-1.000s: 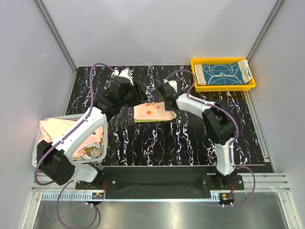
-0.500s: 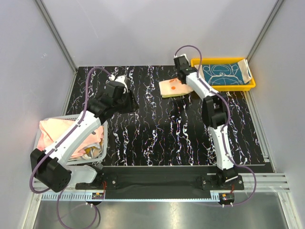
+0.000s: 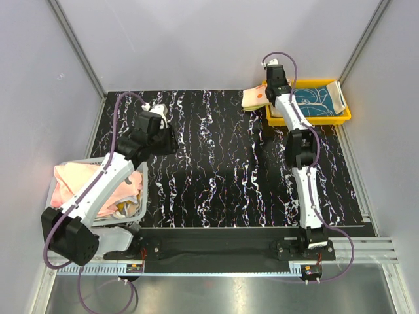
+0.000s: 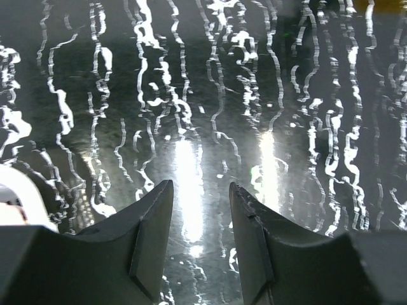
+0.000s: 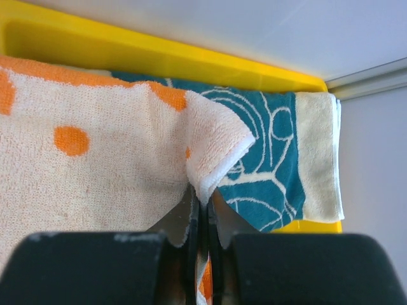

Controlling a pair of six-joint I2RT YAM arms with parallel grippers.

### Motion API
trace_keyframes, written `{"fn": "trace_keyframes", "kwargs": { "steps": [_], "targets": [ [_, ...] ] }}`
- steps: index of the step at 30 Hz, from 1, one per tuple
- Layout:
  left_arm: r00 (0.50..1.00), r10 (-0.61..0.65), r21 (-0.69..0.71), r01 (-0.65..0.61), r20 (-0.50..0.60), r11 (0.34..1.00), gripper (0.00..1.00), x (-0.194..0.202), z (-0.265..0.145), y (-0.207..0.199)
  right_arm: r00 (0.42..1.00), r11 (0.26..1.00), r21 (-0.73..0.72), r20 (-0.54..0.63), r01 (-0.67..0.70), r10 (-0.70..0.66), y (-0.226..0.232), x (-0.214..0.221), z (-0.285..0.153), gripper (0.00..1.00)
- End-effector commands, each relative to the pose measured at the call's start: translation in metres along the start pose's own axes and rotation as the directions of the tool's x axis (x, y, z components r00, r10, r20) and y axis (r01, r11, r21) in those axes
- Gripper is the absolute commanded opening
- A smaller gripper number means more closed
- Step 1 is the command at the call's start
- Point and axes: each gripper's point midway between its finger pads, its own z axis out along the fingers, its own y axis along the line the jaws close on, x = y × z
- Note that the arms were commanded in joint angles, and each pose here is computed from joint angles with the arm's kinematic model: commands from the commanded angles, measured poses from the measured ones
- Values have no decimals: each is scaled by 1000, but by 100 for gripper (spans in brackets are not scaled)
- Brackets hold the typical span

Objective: Fold and stack the towels
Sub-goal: Neatly place the folded towel into the bin

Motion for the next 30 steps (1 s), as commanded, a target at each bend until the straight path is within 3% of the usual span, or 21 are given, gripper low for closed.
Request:
{"fn": "trace_keyframes", "kwargs": {
  "steps": [1, 7, 21, 30],
  "targets": [
    [999, 14, 13, -14, 30, 1000, 45, -8, 7, 4, 995, 999, 34, 99, -37, 33, -34, -27, 6, 5],
    [1000, -2, 45, 2, -4, 999, 44, 1, 15, 3, 994, 998, 45, 103, -39, 34, -66, -17, 21, 4],
    [999, -10, 74, 14, -48, 997, 45, 6, 24, 3, 992, 999, 25, 123, -26, 22, -90, -5, 39, 4],
    [996, -17, 94, 25, -83, 995, 45, 11, 30, 0, 995, 998, 11, 81, -54, 53, -108, 33, 65, 7]
  ]
}}
